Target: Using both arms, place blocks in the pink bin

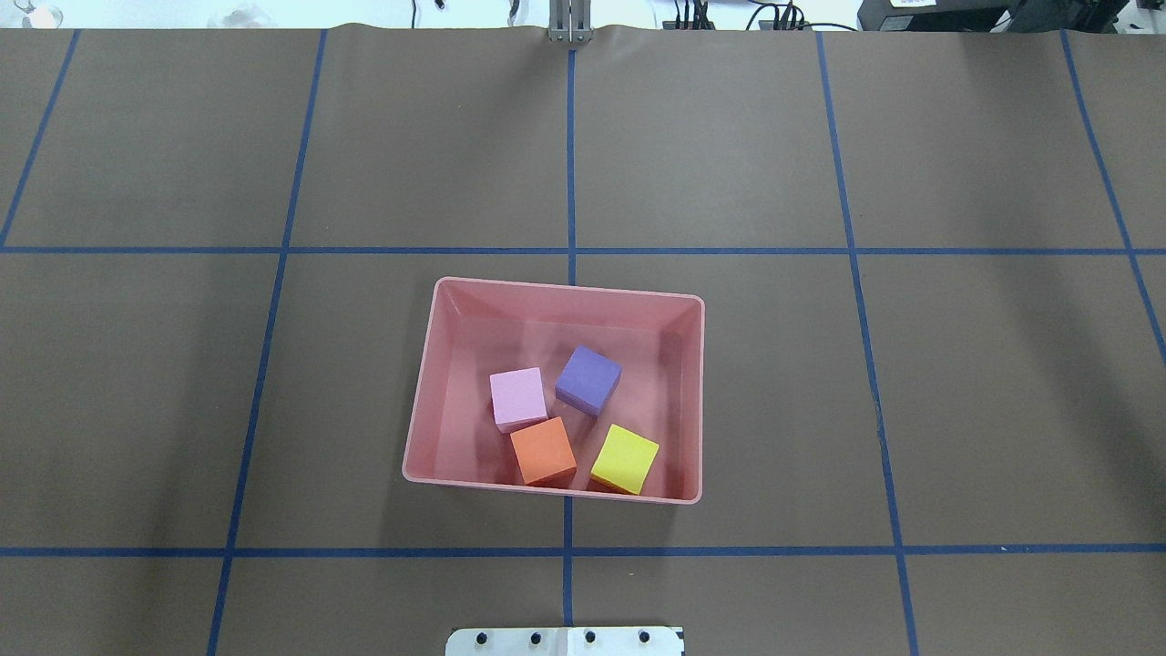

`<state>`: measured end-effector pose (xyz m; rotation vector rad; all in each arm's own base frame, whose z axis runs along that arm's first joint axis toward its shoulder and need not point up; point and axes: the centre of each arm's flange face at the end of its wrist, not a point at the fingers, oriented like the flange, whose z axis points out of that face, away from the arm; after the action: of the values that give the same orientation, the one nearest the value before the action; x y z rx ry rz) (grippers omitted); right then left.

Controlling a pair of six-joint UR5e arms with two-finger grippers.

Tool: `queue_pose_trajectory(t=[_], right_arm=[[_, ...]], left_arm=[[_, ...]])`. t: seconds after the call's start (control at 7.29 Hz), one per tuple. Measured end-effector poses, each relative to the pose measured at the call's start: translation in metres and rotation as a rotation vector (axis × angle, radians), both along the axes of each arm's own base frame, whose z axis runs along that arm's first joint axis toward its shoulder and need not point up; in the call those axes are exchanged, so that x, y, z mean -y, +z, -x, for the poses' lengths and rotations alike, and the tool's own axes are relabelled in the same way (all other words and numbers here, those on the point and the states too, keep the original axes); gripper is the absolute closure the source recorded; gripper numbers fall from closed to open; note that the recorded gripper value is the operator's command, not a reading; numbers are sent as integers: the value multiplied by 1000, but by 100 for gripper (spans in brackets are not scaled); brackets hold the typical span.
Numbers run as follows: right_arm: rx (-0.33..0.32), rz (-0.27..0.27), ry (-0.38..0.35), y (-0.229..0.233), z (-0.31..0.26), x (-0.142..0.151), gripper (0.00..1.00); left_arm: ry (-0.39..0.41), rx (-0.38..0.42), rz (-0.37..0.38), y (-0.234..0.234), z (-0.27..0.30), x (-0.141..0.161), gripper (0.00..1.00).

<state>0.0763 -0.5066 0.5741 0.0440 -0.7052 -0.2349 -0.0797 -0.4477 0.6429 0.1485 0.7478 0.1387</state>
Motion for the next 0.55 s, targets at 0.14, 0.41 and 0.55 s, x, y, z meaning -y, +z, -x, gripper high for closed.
queue_pose_trajectory(t=[0.14, 0.41, 0.55], right_arm=[[2, -9, 3, 45, -11, -15, 0], [5, 5, 64, 103, -21, -46, 0], [5, 34, 104, 112, -22, -56, 0]], left_arm=[[-10, 8, -22, -10, 4, -2, 0], [-16, 12, -26, -11, 8, -19, 0], [-16, 12, -18, -7, 8, -24, 0]])
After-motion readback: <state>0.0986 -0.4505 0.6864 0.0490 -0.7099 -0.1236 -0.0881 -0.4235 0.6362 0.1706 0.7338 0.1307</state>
